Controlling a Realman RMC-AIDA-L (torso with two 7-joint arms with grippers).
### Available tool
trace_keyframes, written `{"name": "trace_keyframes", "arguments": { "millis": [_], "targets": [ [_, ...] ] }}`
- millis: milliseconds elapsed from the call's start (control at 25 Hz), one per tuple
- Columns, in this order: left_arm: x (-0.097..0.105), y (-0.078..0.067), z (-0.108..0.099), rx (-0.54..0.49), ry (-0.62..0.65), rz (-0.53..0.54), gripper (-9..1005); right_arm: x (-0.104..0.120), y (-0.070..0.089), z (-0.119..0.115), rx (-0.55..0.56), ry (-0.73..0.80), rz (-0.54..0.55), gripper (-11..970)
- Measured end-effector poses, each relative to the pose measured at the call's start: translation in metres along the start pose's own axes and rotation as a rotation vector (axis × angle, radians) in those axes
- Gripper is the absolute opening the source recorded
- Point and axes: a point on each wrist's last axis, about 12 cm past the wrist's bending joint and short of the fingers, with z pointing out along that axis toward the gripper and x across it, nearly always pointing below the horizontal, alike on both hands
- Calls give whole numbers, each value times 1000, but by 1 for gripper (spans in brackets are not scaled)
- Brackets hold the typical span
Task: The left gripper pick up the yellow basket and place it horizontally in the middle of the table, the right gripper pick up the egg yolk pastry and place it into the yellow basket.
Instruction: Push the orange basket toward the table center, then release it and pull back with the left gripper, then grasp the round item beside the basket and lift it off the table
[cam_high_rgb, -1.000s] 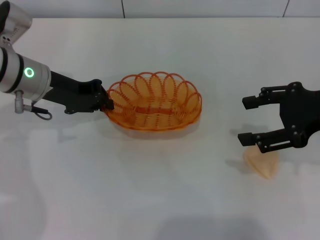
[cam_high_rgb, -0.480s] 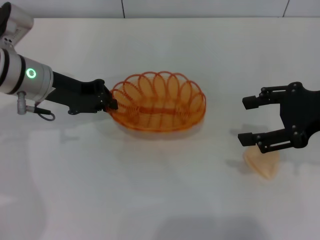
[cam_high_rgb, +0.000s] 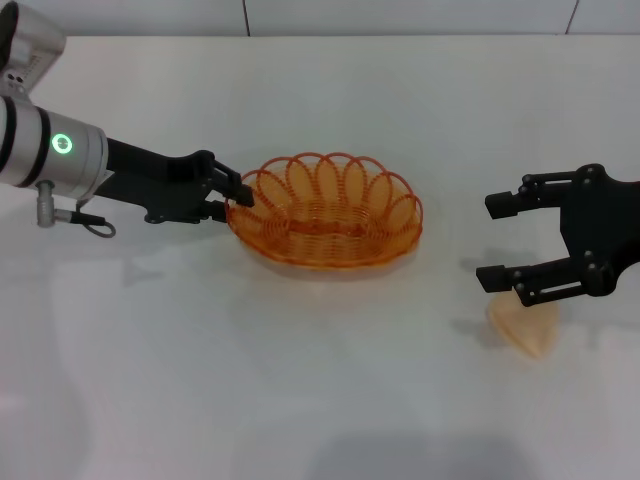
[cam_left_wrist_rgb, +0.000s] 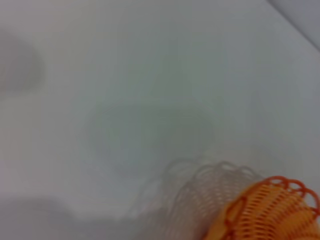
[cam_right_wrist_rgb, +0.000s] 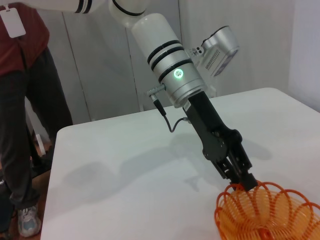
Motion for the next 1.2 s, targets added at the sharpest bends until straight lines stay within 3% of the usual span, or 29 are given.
{"name": "trace_keyframes", "arguments": {
  "millis": [400, 640, 720, 960, 1200],
  "targets": [
    [0, -2, -2, 24, 3, 29, 450, 0, -1, -2, 9, -2, 5, 800],
    [-3, -2, -7, 32, 0, 35, 682, 0, -1, -3, 12, -3, 6, 801],
    [-4, -2, -10, 29, -4, 41, 888, 0, -1, -3, 12, -3, 6, 801],
    [-11, -2, -20, 42, -52, 124, 880, 0, -2, -3, 19, -6, 9, 801],
    [-21, -1, -46, 102, -199, 240, 880, 0, -3, -2, 26, -20, 13, 800]
  ]
}}
